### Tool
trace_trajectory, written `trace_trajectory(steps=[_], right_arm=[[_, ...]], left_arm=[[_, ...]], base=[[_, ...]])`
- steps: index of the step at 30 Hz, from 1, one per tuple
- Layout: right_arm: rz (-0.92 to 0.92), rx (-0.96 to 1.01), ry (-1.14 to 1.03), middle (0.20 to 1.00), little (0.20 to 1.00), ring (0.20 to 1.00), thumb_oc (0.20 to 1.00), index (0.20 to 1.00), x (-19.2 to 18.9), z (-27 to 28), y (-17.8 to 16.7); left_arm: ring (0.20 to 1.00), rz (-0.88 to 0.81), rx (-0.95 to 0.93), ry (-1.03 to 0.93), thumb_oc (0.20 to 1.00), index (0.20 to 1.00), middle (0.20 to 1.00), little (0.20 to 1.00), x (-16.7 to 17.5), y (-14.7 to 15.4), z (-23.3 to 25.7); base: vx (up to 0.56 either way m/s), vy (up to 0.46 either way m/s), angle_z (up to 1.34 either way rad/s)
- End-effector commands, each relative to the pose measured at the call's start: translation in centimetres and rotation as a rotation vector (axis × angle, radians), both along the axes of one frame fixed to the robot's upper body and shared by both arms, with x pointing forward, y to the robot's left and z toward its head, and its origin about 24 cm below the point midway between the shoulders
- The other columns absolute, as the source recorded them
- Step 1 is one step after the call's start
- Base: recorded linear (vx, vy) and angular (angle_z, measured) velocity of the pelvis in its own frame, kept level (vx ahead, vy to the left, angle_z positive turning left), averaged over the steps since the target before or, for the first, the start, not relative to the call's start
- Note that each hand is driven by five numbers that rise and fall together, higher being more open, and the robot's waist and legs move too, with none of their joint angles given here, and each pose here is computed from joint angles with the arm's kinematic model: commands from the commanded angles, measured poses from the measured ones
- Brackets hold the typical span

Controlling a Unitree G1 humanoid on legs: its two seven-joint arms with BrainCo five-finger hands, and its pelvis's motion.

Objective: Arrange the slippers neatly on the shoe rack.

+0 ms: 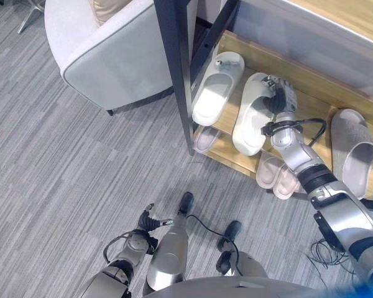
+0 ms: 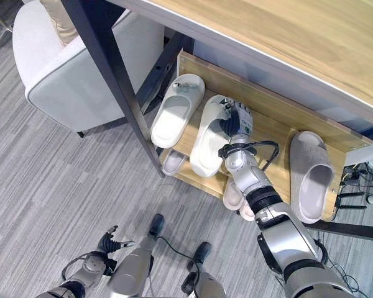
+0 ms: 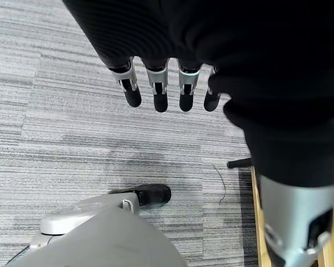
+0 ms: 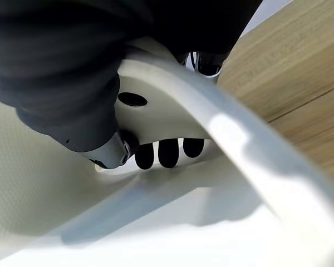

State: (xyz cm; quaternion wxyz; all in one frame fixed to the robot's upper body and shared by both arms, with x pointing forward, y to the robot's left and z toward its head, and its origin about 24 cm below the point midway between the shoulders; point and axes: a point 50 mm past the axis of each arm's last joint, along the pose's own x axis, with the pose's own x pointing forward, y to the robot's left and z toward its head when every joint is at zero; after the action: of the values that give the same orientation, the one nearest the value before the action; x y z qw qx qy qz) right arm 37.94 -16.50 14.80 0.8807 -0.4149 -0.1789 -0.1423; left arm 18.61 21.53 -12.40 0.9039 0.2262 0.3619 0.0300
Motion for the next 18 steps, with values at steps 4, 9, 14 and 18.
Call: trace_trajectory(steps=[4,9,14,18], right_arm=[[0.006,0.087,-0.133,1.000,1.000,1.000,1.000,1.000,0.0,2.5,0.1],[0.035,0.117,-0.100,1.000,1.000,1.000,1.000,1.000,-0.7,0.9,0.7],[0.042,0.169,-0.080,1.000,1.000,1.000,1.000,1.000,-2.2,-1.6,1.2],[0.093,0.258,-0.189,1.000,1.000,1.000,1.000,1.000,-3.9,-1.6,1.6]], left_arm=[[1.000,0.006,-0.003,0.004,1.000,1.000,1.000,1.000,0.8,-0.5,0.1],[1.000,0.010,-0.011,0.016,1.000,1.000,1.000,1.000,0.5,-0.7,-0.1],[1.000,0.030,-0.020,0.039,1.000,1.000,1.000,1.000,0.0,-1.0,-0.5],[1.000,0.021,-0.005,0.062,1.000,1.000,1.000,1.000,-0.8,-0.8,-0.9]], base=[[0.00,0.018,0.03],[0.00,0.000,0.00],[0.00,0.023,-0.06],[0.00,0.018,-0.04]])
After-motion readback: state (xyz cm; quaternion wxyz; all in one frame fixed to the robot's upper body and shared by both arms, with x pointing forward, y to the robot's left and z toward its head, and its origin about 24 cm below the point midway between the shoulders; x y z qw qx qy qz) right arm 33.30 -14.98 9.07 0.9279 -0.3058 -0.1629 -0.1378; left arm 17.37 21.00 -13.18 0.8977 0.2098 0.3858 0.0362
